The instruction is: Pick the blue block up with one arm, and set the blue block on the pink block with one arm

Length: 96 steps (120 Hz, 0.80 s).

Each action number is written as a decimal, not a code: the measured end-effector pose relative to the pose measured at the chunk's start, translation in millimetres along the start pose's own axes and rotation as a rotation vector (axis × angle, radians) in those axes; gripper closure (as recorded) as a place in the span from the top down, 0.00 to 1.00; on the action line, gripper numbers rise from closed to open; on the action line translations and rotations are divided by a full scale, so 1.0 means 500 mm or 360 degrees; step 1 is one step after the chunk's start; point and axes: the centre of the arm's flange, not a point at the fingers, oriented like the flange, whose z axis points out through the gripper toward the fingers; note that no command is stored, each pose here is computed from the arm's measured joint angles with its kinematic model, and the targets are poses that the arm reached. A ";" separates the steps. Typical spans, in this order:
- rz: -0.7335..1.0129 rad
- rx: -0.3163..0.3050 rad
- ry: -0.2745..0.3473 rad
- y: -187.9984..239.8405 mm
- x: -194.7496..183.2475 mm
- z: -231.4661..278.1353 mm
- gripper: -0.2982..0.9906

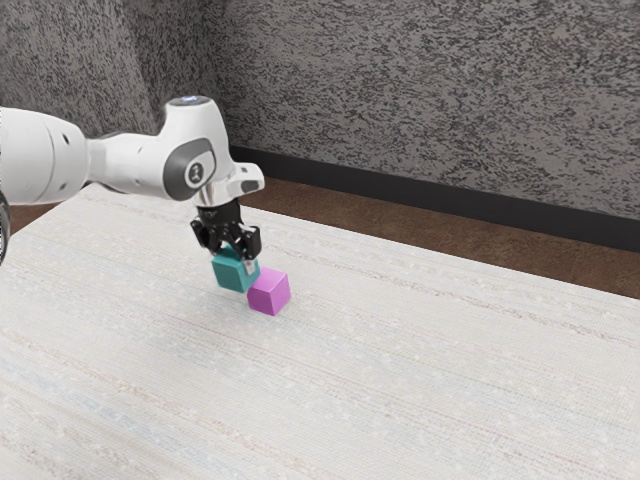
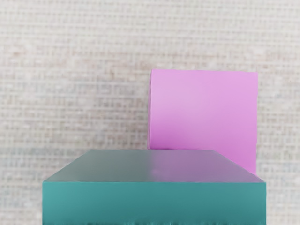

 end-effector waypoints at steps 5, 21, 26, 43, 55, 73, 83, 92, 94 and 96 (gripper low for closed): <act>0.0014 -0.0005 -0.0005 0.007 0.005 0.002 0.50; 0.0053 -0.0016 -0.0017 0.023 0.026 0.010 0.50; 0.0058 -0.0017 -0.0023 0.023 0.031 0.014 0.51; 0.0069 -0.0021 -0.0023 0.022 0.045 0.015 0.51; 0.0083 -0.0026 -0.0027 0.029 0.046 0.015 0.51; 0.0089 -0.0036 -0.0017 0.031 0.060 0.010 0.51; 0.0092 -0.0041 -0.0026 0.032 0.062 0.014 0.51; 0.0091 -0.0043 -0.0027 0.031 0.064 0.014 0.51; 0.0090 -0.0044 -0.0027 0.030 0.065 0.014 0.51; 0.0090 -0.0045 -0.0026 0.030 0.066 0.014 0.51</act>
